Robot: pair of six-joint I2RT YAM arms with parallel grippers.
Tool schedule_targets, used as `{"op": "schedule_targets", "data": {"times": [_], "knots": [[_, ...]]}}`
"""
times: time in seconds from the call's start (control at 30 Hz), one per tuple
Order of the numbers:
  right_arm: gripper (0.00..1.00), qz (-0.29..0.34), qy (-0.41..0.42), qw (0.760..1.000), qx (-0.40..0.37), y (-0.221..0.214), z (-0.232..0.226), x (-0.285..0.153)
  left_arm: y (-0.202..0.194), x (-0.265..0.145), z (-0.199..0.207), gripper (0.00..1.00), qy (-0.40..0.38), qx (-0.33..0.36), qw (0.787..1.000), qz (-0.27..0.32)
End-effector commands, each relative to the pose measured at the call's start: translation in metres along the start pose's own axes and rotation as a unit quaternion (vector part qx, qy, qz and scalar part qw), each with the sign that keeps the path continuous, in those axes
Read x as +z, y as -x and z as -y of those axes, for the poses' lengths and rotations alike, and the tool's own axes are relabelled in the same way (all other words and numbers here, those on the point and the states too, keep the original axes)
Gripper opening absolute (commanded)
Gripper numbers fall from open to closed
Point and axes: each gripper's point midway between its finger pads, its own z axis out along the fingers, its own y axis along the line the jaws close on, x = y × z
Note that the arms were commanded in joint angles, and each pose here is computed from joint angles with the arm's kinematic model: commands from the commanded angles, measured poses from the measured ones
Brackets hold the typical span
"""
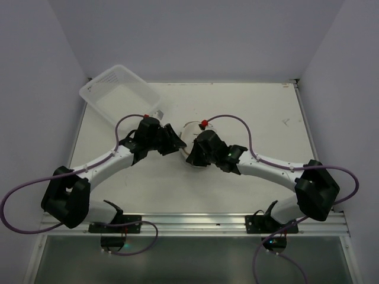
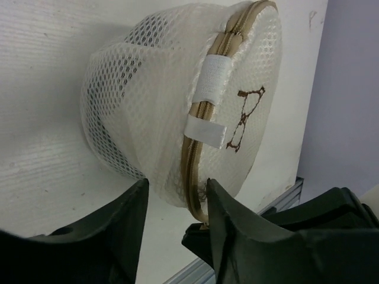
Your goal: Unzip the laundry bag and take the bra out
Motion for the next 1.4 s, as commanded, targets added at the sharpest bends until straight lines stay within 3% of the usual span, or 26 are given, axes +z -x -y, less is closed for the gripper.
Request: {"op": "schedule_targets", "data": {"times": [0.0,0.03,0.13,0.37,0.53,0.73,0.9,0.93,1.0,1.03,1.13,1.23,1.37], "knots": [[0.00,0.022,0.030,0.999,0.000,0.015,-0.021,-0.006,0.012,0.008,0.007,0.45,-0.009,-0.006,1.000,0.028],[0.00,0.023,0.032,0.999,-0.002,0.015,-0.021,-0.008,0.011,0.008,0.006,0.29,-0.009,-0.006,1.000,0.027],[0.00,0.024,0.014,1.000,-0.009,0.010,-0.006,-0.012,0.012,0.007,0.005,0.00,-0.005,0.002,1.000,0.031],[0.00,0.061,-0.086,0.994,-0.030,0.019,0.094,-0.039,0.017,-0.002,-0.011,0.00,0.014,0.024,0.999,0.024],[0.00,0.077,-0.128,0.987,-0.052,0.032,0.138,-0.062,0.017,-0.006,-0.012,0.00,0.009,0.067,0.998,0.002],[0.00,0.041,-0.055,0.997,-0.040,0.026,0.104,-0.058,0.038,0.008,0.009,0.00,-0.010,0.134,0.991,-0.027],[0.00,0.015,0.047,0.999,-0.008,0.019,0.032,-0.051,0.077,0.047,0.049,0.01,-0.039,0.156,0.986,-0.037],[0.00,0.013,0.051,0.999,-0.003,0.019,0.022,-0.050,0.082,0.052,0.055,0.15,-0.044,0.156,0.986,-0.036],[0.00,0.006,0.062,0.998,-0.011,0.018,-0.006,-0.042,0.091,0.059,0.066,0.29,-0.053,0.147,0.987,-0.036],[0.00,0.003,0.064,0.998,-0.002,0.018,-0.013,-0.039,0.091,0.057,0.071,0.47,-0.059,0.140,0.988,-0.039],[0.00,0.012,0.061,0.998,0.011,0.026,-0.027,-0.026,0.086,0.042,0.072,0.83,-0.063,0.118,0.991,-0.025],[0.00,0.027,0.050,0.998,0.012,0.034,-0.028,-0.017,0.071,0.019,0.053,0.94,-0.040,0.092,0.995,-0.007],[0.00,0.033,0.049,0.998,0.008,0.037,-0.029,-0.015,0.036,-0.001,0.029,0.94,-0.045,0.056,0.997,-0.012]]}}
